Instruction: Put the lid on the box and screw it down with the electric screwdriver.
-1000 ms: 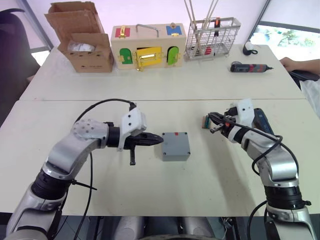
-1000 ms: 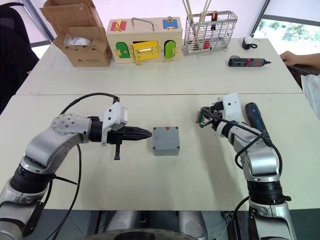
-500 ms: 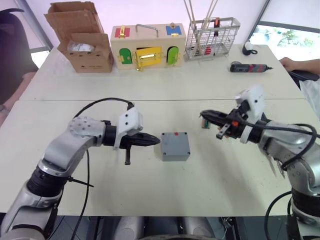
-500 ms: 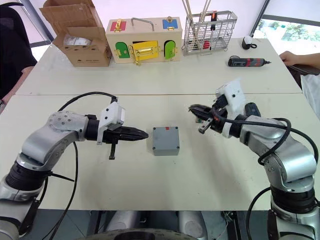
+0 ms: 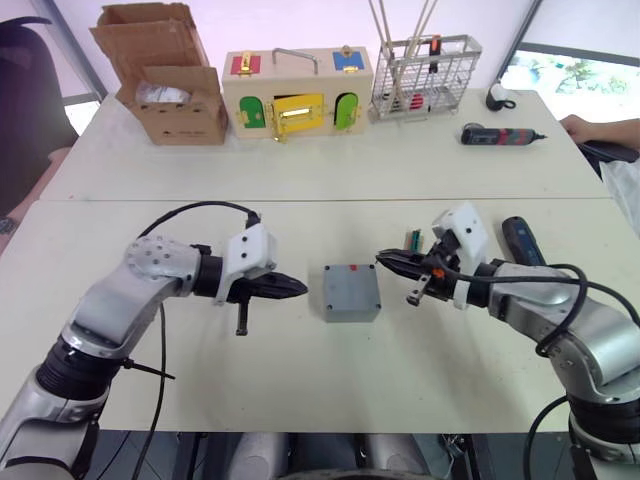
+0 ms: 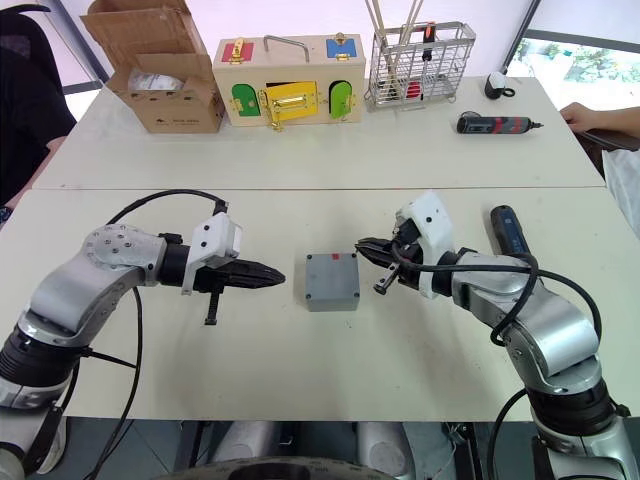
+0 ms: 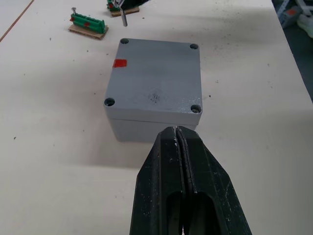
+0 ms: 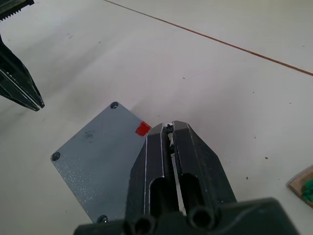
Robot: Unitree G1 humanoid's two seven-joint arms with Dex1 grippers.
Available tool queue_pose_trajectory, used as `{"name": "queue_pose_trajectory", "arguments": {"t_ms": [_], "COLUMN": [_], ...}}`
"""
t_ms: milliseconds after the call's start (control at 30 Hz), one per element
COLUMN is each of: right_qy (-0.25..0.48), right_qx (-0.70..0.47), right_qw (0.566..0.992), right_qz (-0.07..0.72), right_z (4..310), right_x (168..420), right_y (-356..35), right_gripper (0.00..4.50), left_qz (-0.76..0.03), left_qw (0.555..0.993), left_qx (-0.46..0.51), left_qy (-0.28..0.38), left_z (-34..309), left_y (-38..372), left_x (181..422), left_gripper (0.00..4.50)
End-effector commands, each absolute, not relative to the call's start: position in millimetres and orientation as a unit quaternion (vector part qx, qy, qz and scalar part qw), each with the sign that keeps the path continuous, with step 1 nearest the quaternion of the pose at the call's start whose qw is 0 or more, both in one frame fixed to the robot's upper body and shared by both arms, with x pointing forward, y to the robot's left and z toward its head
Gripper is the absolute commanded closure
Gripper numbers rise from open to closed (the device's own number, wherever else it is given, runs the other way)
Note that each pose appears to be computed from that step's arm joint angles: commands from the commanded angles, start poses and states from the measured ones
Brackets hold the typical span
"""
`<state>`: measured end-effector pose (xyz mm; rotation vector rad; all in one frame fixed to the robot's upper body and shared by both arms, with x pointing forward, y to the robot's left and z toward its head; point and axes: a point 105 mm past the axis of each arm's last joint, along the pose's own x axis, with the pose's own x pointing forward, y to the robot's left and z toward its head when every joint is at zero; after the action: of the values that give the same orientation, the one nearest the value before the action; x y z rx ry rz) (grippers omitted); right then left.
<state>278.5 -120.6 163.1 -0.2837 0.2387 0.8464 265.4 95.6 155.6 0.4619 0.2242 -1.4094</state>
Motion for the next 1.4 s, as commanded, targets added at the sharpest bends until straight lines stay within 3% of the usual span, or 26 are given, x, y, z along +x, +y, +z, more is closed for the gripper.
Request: {"name": "queue_pose_trajectory", "arguments": {"t_ms": [33, 1400], "right_qy": [0.095, 0.114], "right_qx": [-0.143, -0.151], "right_qw": [0.896, 0.893], "right_qz": [0.409, 0.409], "right_z": [169, 151], "right_x": [278, 284], "right_y": [-119, -117], "right_gripper": [4.42, 4.42], "left_qz": [-0.643, -0.640], "left_qw": [0.729, 0.735], "left_qx": [0.219, 0.214], "left_qy": [0.080, 0.072], "left_z": [165, 166], "left_y": [92, 88], "left_x": [263, 265], "left_gripper": [4.50, 4.50]}}
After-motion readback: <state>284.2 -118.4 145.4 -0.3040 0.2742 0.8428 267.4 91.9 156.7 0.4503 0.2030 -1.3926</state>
